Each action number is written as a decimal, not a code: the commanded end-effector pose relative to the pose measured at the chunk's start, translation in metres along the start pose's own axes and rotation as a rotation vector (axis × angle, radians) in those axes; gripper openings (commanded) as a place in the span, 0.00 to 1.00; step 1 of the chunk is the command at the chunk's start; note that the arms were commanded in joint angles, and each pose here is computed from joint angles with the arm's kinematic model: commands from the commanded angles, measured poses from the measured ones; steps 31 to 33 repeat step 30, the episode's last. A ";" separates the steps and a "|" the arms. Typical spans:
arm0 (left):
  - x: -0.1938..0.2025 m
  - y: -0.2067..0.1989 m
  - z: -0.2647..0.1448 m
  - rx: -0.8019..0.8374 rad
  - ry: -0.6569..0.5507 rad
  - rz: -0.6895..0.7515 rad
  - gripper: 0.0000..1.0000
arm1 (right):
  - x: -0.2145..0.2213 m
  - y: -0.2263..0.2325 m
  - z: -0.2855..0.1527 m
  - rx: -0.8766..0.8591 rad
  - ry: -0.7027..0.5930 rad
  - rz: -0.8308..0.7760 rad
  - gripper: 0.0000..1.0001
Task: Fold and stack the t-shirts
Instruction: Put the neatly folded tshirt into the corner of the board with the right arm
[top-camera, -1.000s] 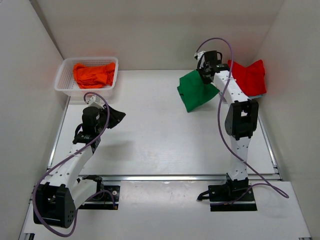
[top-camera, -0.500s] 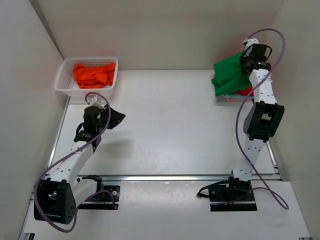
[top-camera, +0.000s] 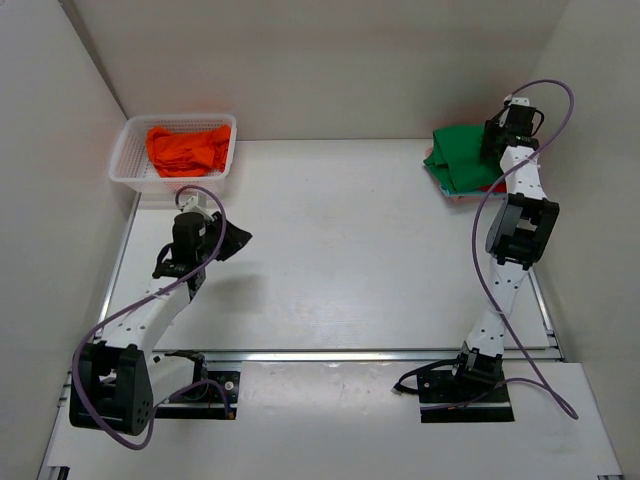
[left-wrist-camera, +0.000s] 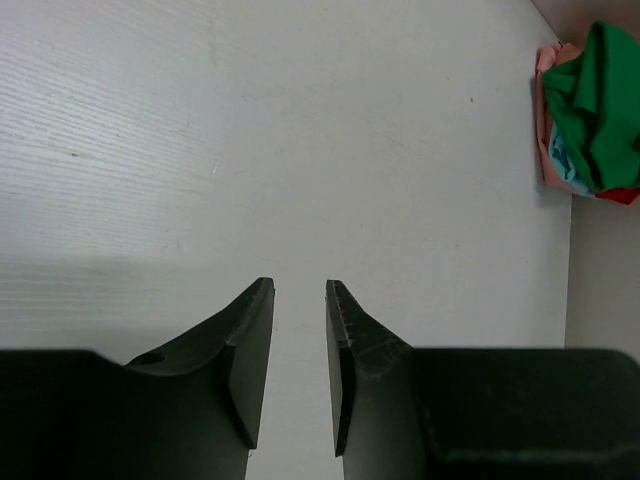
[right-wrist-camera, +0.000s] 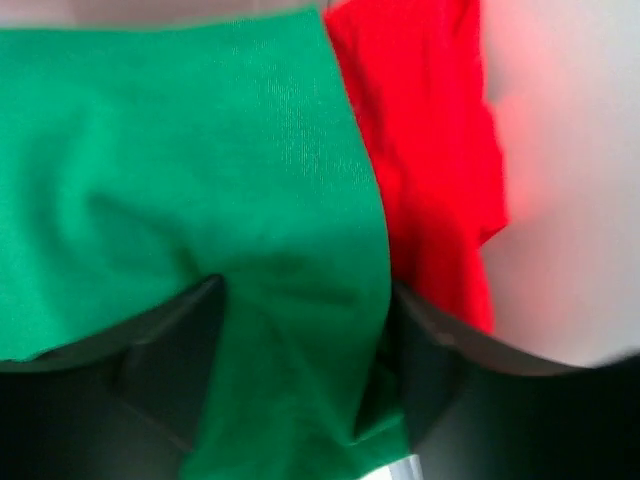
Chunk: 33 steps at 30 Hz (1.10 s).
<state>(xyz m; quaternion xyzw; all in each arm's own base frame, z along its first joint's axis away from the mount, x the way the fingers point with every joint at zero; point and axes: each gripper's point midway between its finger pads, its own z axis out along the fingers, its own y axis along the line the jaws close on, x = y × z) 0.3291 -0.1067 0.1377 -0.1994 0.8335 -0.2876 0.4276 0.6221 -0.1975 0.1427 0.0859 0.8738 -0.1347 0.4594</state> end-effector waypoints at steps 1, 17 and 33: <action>-0.002 0.000 0.000 -0.005 -0.017 0.029 0.39 | -0.032 -0.012 -0.011 0.078 -0.087 0.019 0.65; 0.063 0.030 -0.008 -0.144 0.445 0.212 0.99 | -0.050 0.039 -0.230 0.064 -0.085 0.150 0.99; 0.096 -0.015 -0.060 0.035 0.499 0.309 0.98 | 0.175 0.146 -0.322 -0.230 0.193 0.185 0.99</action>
